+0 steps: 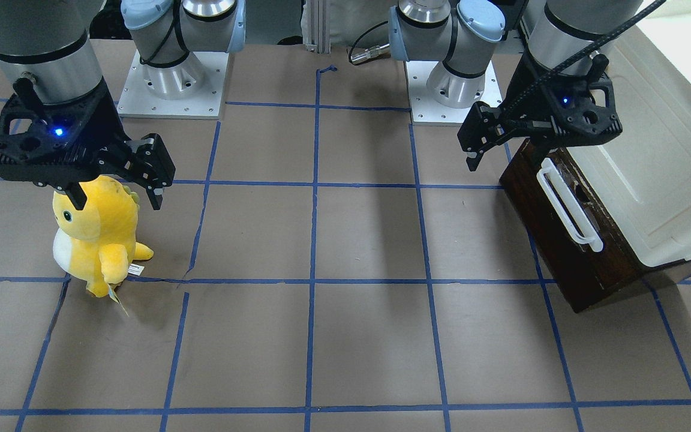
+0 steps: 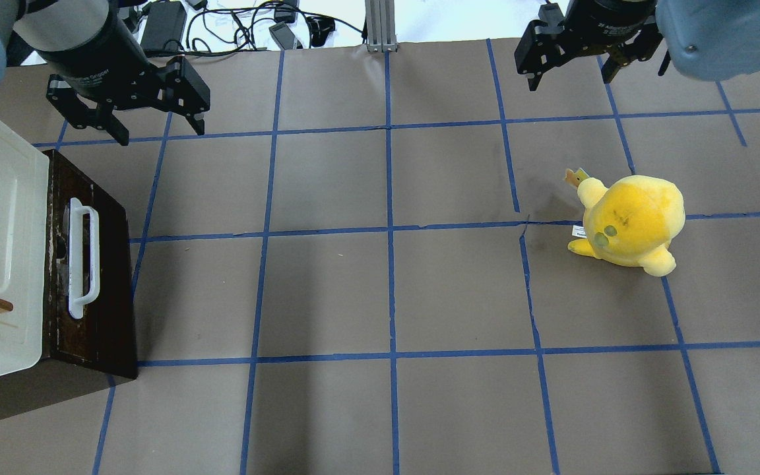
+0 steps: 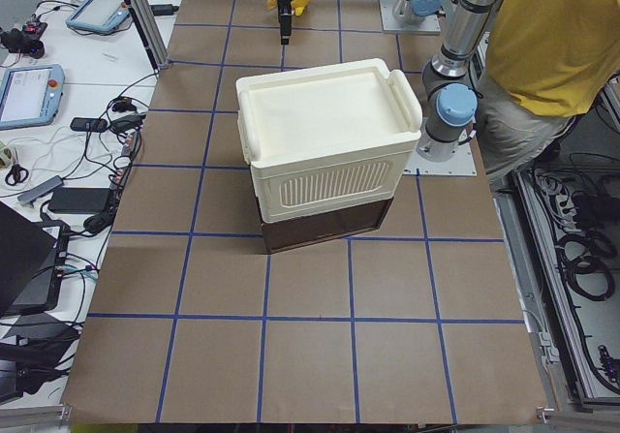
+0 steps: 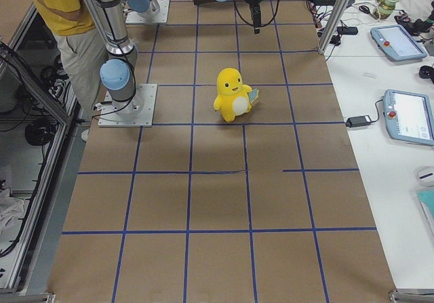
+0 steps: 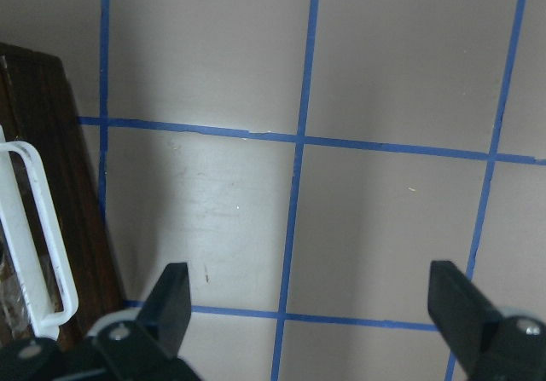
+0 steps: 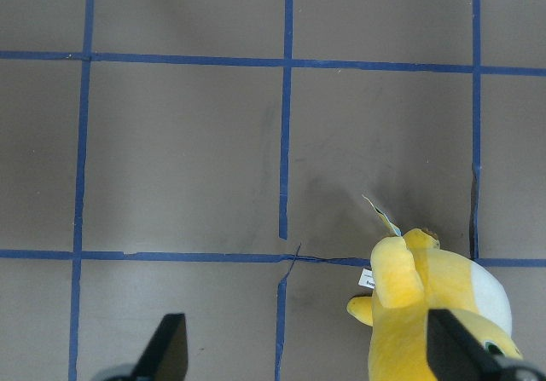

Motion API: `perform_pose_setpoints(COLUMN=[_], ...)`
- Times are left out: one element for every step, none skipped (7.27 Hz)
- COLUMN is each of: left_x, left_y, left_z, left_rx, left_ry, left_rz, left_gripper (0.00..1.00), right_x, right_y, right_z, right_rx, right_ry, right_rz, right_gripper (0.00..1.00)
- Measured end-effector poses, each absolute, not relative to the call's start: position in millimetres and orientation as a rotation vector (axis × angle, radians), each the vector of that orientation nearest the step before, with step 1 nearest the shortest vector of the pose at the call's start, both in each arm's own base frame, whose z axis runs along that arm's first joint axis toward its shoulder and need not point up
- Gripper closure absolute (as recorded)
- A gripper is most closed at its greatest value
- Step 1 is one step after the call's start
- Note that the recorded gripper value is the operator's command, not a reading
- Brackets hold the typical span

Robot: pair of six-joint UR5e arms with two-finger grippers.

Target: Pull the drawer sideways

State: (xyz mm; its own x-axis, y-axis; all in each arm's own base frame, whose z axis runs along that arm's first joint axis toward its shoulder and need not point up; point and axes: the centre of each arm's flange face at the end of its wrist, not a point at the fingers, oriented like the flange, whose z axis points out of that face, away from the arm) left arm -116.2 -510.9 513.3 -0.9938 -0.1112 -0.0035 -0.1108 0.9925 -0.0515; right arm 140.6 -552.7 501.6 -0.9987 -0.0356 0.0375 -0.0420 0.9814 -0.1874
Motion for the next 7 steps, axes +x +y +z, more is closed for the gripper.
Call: perform_pose_setpoints(left_x=[-116.2, -116.4, -116.9, -117.6, -118.4, -118.7, -119.0], left_y=[-511.4, -511.3, -510.7, -510.3, -509.6, -509.2, -509.2], left_z=[512.6, 512.7, 513.1, 513.2, 513.7, 514.0, 514.0], left_rx=[-0.174, -0.174, -0.172, -0.171, -0.169, -0.169, -0.169], left_ry=[3.129, 3.129, 3.129, 3.129, 3.129, 3.13, 3.131], left_rz=[-0.075, -0.077, -0.079, -0.08, -0.082, -0.083, -0.083], left_gripper=[0.0, 0.0, 0.0, 0.0, 0.0, 0.0, 0.0], right_x=[140.6, 140.5, 140.5, 140.5, 140.5, 140.6, 140.6], right_y=[-552.7, -552.7, -552.7, -552.7, -552.7, -552.7, -552.7], right_z=[501.6, 501.6, 501.6, 501.6, 501.6, 501.6, 501.6], right_rx=[0.061, 0.061, 0.06, 0.06, 0.061, 0.061, 0.061], right_ry=[-3.093, -3.093, -3.093, -3.093, -3.093, -3.093, -3.094], right_rz=[0.294, 0.294, 0.294, 0.294, 0.294, 0.294, 0.294], right_gripper=[0.0, 0.0, 0.0, 0.0, 0.0, 0.0, 0.0])
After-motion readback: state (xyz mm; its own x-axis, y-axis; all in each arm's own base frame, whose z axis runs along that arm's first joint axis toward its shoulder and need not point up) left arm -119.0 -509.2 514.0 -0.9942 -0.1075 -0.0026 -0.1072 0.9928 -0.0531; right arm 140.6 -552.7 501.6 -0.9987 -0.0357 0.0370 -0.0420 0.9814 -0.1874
